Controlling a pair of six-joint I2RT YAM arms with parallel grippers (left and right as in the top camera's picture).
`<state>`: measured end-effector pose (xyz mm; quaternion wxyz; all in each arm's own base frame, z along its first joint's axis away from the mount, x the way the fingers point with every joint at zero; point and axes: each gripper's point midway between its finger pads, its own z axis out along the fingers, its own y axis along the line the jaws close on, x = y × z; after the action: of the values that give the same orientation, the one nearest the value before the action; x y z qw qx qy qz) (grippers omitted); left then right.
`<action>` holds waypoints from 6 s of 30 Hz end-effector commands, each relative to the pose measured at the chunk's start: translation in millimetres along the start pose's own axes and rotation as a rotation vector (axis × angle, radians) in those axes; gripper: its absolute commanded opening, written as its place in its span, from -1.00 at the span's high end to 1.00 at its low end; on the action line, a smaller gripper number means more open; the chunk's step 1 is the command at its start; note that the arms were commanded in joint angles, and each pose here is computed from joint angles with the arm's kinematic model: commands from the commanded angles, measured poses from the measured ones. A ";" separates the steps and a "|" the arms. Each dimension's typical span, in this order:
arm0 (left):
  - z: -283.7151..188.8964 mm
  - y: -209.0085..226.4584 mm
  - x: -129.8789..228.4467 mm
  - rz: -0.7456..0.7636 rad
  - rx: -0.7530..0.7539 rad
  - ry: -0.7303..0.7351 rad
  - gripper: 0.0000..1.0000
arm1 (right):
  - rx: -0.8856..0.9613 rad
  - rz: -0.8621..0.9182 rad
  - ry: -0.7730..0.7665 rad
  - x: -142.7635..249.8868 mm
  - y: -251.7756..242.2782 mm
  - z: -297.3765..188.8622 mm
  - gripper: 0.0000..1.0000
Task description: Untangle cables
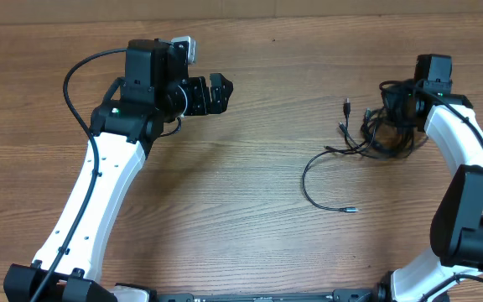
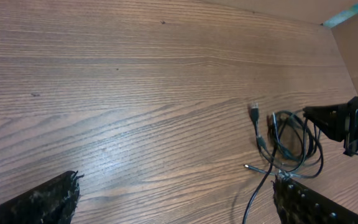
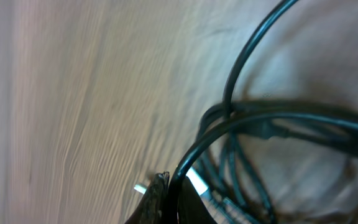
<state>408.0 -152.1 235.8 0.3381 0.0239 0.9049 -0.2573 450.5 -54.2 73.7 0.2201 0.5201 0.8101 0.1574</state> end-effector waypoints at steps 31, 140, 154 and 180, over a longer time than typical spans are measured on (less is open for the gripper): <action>133.9 -43.0 91.0 0.100 0.151 0.284 -0.99 | -0.819 -0.987 0.036 148.0 109.7 -287.1 0.92; 83.9 8.3 61.0 -0.297 0.223 0.354 -0.99 | -0.781 -1.386 0.255 312.0 168.6 -279.3 0.92; 102.0 -44.4 56.6 -0.285 0.273 0.307 -0.99 | -0.862 -1.385 0.179 295.9 166.0 -323.7 0.92; 106.6 -14.6 27.2 0.711 0.252 0.067 -0.99 | -0.871 -1.163 0.088 223.4 190.2 -360.4 0.92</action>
<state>419.2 -249.2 157.4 0.3321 0.3867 0.7876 -0.3463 331.0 232.1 408.9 0.3996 -0.1504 0.8377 0.3407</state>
